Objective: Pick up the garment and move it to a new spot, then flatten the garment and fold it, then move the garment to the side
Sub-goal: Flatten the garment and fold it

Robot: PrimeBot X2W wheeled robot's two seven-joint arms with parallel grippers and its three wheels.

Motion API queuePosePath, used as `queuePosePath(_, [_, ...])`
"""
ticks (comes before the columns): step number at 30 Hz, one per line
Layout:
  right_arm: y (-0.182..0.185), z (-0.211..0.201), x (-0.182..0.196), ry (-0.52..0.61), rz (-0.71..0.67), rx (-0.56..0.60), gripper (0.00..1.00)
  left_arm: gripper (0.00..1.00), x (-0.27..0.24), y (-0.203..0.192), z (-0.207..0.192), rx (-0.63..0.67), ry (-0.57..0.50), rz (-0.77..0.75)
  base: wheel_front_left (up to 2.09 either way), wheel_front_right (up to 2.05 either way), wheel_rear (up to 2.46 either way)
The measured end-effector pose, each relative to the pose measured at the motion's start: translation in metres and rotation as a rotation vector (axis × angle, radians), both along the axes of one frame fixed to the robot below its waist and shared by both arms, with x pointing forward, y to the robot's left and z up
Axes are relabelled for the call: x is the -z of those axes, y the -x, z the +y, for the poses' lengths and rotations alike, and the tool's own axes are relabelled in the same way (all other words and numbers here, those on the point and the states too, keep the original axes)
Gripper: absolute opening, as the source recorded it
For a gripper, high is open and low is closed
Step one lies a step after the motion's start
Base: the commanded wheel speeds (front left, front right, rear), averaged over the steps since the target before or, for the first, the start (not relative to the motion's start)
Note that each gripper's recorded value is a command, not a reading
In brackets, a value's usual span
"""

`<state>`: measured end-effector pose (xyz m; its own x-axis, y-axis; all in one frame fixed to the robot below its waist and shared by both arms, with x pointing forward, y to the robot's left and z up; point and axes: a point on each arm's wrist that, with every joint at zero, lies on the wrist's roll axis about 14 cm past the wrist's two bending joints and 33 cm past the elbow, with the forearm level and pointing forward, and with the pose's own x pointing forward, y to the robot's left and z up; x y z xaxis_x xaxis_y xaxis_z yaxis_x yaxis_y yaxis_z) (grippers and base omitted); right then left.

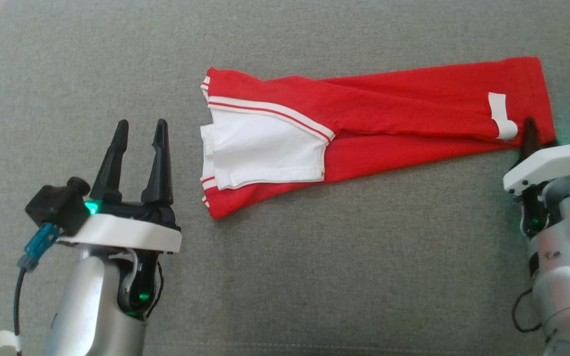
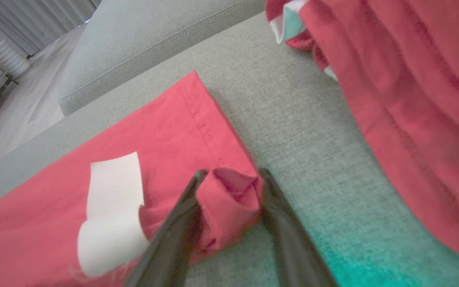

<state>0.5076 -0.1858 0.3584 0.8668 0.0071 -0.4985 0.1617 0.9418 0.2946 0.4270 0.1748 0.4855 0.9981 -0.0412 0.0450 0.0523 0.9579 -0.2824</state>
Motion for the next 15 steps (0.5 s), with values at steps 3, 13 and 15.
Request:
queuePosePath(3, [0.001,-0.003,-0.003,0.004,-0.009,0.006,0.0,1.0,-0.005,-0.001,-0.002,0.006,0.002,-0.013,0.0,0.0,0.0])
queuePosePath(13, [0.004,-0.065,-0.042,0.071,-0.124,0.129,0.0,1.0,-0.021,0.003,-0.009,0.021,0.02,-0.056,0.0,0.0,0.0])
queuePosePath(15, [0.004,-0.075,-0.053,0.082,-0.154,0.148,0.0,1.0,-0.025,0.004,-0.01,0.025,0.027,-0.065,0.0,0.0,0.0])
